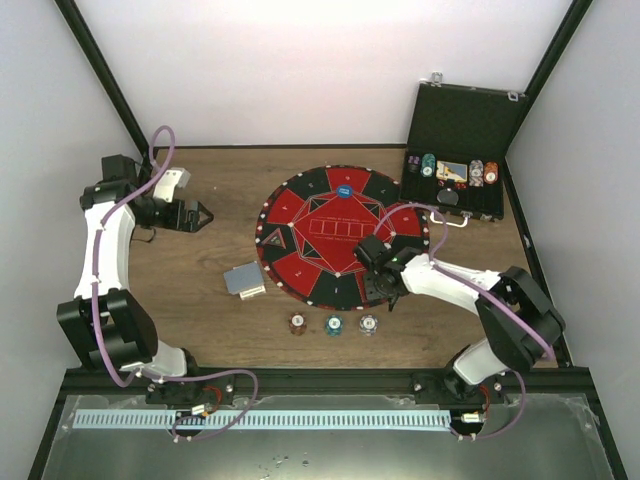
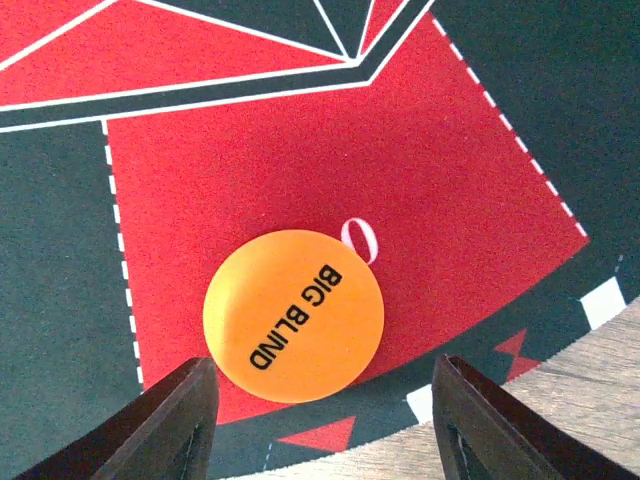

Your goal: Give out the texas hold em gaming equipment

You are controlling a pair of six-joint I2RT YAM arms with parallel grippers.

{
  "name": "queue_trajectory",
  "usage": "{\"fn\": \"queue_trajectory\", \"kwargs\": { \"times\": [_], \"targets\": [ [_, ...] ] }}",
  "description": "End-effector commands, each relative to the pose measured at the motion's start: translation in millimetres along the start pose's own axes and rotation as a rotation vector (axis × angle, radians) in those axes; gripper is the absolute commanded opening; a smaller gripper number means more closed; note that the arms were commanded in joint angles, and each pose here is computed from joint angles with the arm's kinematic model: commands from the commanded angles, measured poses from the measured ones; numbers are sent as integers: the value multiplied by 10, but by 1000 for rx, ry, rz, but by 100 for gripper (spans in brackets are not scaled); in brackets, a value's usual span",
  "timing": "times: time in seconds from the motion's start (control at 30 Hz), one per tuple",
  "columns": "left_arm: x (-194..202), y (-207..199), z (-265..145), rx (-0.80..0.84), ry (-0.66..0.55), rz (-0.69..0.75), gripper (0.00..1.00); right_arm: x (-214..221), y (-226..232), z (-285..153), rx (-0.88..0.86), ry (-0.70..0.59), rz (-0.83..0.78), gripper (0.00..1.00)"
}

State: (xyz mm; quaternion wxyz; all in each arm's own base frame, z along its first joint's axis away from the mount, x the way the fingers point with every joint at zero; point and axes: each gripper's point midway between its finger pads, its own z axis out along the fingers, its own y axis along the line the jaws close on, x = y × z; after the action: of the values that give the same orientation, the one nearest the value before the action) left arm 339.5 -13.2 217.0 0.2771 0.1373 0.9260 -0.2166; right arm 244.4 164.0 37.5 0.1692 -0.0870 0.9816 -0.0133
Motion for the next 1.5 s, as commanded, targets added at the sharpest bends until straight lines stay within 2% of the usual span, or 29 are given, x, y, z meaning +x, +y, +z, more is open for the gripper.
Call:
{"fn": "queue_trajectory", "kwargs": {
  "times": [0.0,0.3,0.5,0.67,0.9,0.93,1.07,1.13,1.2,1.3,1.47],
  "targets": [
    [-108,-35,-77,11,-26,27,100,-49,58,80,-28,-9,-3,60],
    [-143,-43,-131,-2,-31,38,100,-88,68,238,-24,13,-14,60],
    [-168,-35,-132,-5,-37,33,100,-60,-192,372,40,51,51,55],
    [-172,-25,-117,-2,-38,25,100,-180,-340,382,63,24,87,52],
    [-180,-9,-117,-9,-43,22,100,-377,-319,313,74,-3,70,51],
    [-179,-5,-119,-10,-42,23,100,-392,-324,282,79,0,72,53],
    [-178,-4,-150,-26,-45,30,100,-567,-299,10,60,-57,95,77],
    [-169,-27,-148,-16,-45,32,100,-676,-199,-211,-11,-115,99,83],
    [-161,-41,-147,-8,-40,35,100,-764,-63,-467,-93,-167,92,85],
    [-171,-4,-157,-29,-40,36,100,-789,172,-800,-127,-202,45,87],
    [-180,-15,-156,-23,-46,20,100,-495,965,-1153,-233,-177,-109,88]
  ]
}}
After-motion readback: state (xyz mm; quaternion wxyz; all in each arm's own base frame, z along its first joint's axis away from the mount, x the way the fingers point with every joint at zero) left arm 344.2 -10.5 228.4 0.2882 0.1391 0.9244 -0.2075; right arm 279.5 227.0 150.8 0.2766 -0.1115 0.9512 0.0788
